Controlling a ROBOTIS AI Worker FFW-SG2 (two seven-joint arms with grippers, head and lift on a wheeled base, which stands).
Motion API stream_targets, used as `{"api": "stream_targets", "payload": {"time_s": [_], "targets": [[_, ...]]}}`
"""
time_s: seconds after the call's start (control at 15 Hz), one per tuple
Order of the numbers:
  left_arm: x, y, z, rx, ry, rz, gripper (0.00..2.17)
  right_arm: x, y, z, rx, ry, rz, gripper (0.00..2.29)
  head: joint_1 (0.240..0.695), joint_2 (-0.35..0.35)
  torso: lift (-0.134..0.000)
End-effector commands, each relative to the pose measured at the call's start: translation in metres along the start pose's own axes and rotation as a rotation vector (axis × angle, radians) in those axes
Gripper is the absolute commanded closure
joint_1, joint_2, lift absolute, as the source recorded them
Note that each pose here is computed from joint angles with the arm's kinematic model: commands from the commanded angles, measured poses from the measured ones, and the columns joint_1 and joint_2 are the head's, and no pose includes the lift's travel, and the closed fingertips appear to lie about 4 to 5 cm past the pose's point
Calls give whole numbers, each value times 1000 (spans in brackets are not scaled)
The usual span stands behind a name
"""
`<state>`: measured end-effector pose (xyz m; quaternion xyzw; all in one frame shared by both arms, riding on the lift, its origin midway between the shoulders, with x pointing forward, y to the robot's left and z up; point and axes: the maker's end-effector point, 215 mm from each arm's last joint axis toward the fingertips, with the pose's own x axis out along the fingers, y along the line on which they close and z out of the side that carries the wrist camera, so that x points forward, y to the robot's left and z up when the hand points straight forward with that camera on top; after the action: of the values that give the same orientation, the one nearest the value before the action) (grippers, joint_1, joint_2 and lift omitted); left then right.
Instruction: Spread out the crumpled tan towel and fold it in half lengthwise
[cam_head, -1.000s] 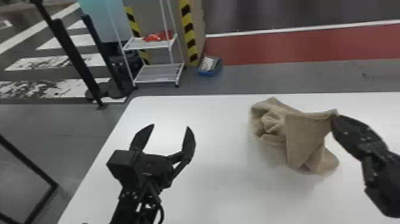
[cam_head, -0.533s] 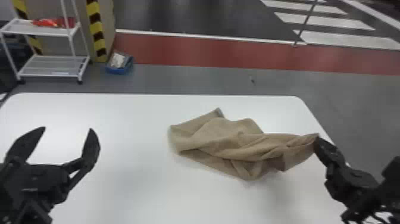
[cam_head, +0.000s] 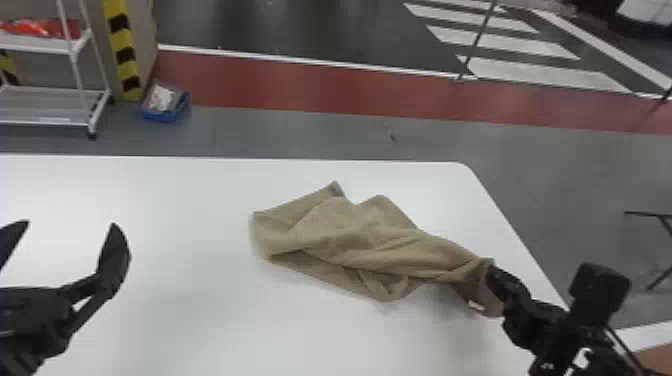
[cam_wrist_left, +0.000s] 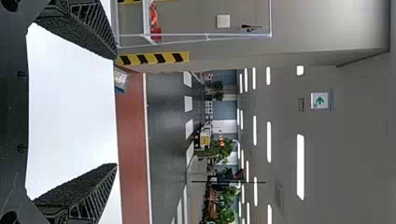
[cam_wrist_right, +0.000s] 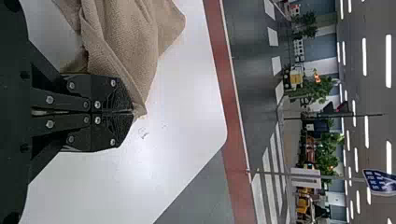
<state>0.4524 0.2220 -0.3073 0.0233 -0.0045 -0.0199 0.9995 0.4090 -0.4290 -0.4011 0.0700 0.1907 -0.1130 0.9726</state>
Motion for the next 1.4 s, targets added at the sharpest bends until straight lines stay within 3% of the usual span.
{"api": "stream_targets", "payload": {"time_s": [0.0, 0.13, 0.27, 0.47, 0.53, 0.73, 0.87, 1.0, 1.07, 1.13, 1.33], "targets": [[3, -4, 0, -1, -1, -6, 63, -8, 20, 12, 34, -34, 79, 1480, 695, -266, -125], [6, -9, 0, -3, -3, -16, 63, -28, 57, 55, 6, -151, 178, 1480, 695, -256, -125], [7, -8, -5, -3, 6, -12, 63, -51, 91, 94, 45, -229, 284, 1480, 695, -218, -125], [8, -2, -11, 2, 14, -1, 63, -86, 148, 130, 80, -258, 457, 1484, 695, -174, -125], [8, -2, -11, 3, 13, -1, 63, -96, 158, 146, 85, -290, 482, 1484, 695, -134, -125], [8, -2, -12, 3, 16, 0, 63, -125, 161, 194, 149, -387, 516, 1484, 695, -89, -125], [9, -3, -16, 4, 21, -5, 63, -139, 140, 219, 258, -446, 551, 1598, 695, -85, -125], [10, -7, -16, 2, 23, -12, 63, -123, 84, 224, 301, -511, 414, 1598, 695, -99, -125], [10, -9, -17, 1, 24, -15, 63, -110, 50, 217, 230, -517, 303, 1598, 695, -117, -125], [11, -10, -16, 3, 21, -17, 63, -96, 26, 203, 206, -507, 233, 1595, 695, -148, -125], [13, -13, -14, 7, 16, -21, 63, -74, -43, 176, 175, -473, 70, 1595, 695, -272, -125]]}}
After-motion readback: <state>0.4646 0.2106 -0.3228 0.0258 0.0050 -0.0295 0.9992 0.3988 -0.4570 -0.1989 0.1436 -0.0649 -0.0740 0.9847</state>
